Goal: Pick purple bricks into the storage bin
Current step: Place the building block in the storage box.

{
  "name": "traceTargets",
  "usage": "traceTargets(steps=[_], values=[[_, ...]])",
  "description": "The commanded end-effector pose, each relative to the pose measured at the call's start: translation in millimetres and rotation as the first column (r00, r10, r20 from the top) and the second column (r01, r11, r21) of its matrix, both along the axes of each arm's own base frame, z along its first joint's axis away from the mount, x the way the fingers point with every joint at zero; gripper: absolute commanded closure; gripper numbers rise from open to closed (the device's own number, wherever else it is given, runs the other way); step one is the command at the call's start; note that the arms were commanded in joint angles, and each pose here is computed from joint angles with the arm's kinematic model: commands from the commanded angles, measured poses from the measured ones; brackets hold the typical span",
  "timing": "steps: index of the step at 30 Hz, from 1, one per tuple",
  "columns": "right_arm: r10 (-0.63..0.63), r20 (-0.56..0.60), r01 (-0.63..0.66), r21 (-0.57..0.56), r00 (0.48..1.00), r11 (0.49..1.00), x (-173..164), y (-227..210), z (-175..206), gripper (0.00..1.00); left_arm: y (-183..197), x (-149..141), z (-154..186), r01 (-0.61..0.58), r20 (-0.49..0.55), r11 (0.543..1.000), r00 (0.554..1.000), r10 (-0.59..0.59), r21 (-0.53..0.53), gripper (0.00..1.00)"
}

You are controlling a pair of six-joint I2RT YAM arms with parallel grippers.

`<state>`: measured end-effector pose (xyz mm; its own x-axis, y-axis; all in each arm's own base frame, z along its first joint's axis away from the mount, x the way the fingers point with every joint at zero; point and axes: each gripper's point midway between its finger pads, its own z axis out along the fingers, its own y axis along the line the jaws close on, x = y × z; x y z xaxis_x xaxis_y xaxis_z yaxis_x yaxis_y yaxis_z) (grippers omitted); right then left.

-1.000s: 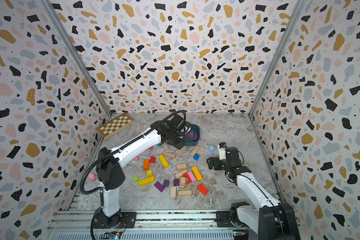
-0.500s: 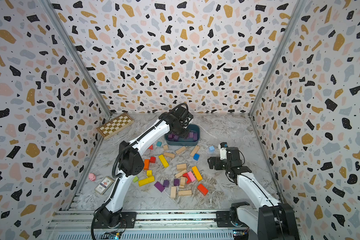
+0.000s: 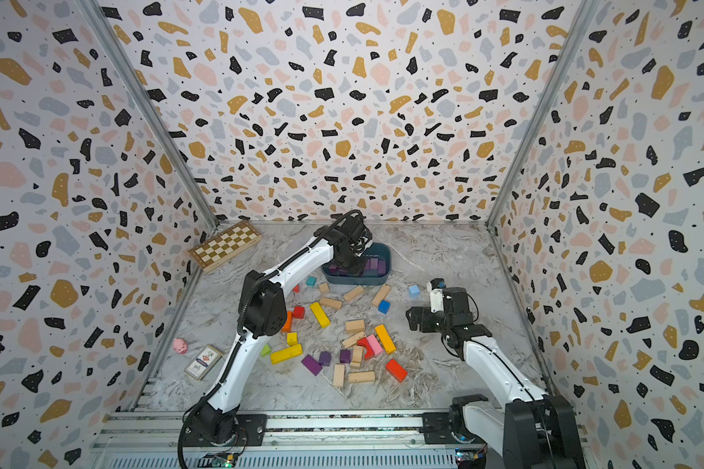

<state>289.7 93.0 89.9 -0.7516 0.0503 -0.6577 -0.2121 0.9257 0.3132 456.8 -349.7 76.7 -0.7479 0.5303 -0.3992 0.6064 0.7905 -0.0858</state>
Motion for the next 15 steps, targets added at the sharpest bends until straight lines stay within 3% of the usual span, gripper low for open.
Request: traceTargets(steps=[1, 15], values=[[-0.001, 0.01, 0.001, 0.005, 1.0, 1.0, 1, -1, 3, 0.05, -5, 8, 3, -0.003, 0.031, 1.0, 1.0, 0.003, -0.022, 0.83], [-0.004, 0.007, 0.004, 0.006, 1.0, 1.0, 2, -2, 2, 0.05, 2, 22, -26, -0.081, -0.007, 0.996, 0.997, 0.08, -0.038, 0.83]])
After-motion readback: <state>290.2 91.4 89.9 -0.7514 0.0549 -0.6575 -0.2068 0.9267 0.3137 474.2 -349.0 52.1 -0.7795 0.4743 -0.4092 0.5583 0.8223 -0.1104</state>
